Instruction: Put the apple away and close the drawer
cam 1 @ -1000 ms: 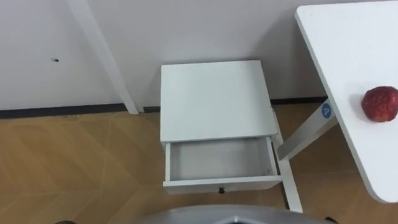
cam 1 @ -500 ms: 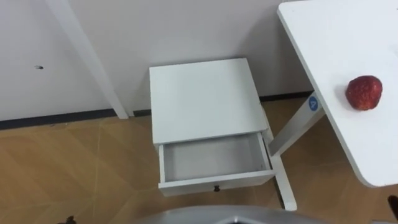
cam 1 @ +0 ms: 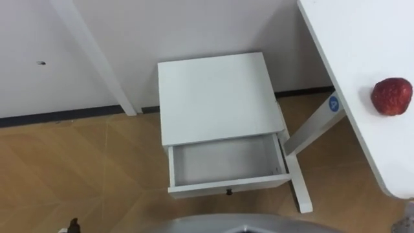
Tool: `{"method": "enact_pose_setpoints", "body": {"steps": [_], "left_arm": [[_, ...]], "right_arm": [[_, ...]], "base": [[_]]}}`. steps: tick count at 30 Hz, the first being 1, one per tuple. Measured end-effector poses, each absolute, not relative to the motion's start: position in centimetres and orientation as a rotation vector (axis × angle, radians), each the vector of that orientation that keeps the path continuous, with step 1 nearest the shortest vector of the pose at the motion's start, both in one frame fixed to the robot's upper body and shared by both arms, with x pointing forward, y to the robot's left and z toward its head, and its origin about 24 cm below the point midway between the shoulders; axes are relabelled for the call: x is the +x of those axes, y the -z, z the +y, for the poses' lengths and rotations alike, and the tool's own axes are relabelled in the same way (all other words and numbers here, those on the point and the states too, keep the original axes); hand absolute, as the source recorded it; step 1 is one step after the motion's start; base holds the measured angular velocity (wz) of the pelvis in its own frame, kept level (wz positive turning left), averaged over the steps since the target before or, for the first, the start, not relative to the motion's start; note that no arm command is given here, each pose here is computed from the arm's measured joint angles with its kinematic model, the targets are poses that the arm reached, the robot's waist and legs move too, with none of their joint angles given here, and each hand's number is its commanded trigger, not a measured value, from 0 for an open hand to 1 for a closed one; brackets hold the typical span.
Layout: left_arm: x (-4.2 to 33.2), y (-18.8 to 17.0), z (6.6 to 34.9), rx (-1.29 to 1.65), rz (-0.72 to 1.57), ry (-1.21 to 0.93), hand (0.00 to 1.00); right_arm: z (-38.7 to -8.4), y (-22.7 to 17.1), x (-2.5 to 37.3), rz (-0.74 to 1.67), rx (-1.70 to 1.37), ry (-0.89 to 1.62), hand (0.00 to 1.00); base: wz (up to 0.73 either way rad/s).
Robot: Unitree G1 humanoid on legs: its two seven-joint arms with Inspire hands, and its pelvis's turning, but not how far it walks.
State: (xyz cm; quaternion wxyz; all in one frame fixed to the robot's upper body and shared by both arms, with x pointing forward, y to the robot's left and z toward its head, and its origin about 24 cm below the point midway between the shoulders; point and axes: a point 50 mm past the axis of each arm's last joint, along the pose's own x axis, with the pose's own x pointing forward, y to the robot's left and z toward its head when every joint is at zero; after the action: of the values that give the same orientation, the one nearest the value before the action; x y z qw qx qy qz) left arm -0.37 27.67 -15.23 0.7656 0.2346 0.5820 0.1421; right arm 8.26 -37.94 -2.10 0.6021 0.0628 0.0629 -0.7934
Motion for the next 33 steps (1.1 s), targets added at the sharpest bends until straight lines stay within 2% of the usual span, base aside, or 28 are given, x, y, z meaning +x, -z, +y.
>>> {"method": "enact_pose_setpoints", "body": {"steps": [11,17,24,29,33], "left_arm": [[0.3,15.3,27.2,0.546,1.247,-0.24,0.0],[1.0,15.4,27.1,0.554,1.231,-0.224,0.0],[1.2,15.5,26.9,0.563,1.237,-0.206,0.0],[0.5,15.5,26.9,0.569,1.266,-0.206,0.0],[0.5,15.5,26.9,0.576,1.277,-0.198,0.0]], "right_arm": [[-36.2,-2.8,13.3,-0.128,-0.127,1.545,0.0],[-35.4,-4.3,14.7,-0.215,-0.135,1.43,0.0],[-33.1,-4.6,16.8,-0.235,-0.171,1.223,0.0],[-32.8,-4.5,17.0,-0.227,-0.248,1.158,0.0],[-32.7,-2.8,16.9,-0.125,-0.303,1.104,0.0]], "base": [[0.01],[0.0],[0.0],[0.05],[0.01]]}}
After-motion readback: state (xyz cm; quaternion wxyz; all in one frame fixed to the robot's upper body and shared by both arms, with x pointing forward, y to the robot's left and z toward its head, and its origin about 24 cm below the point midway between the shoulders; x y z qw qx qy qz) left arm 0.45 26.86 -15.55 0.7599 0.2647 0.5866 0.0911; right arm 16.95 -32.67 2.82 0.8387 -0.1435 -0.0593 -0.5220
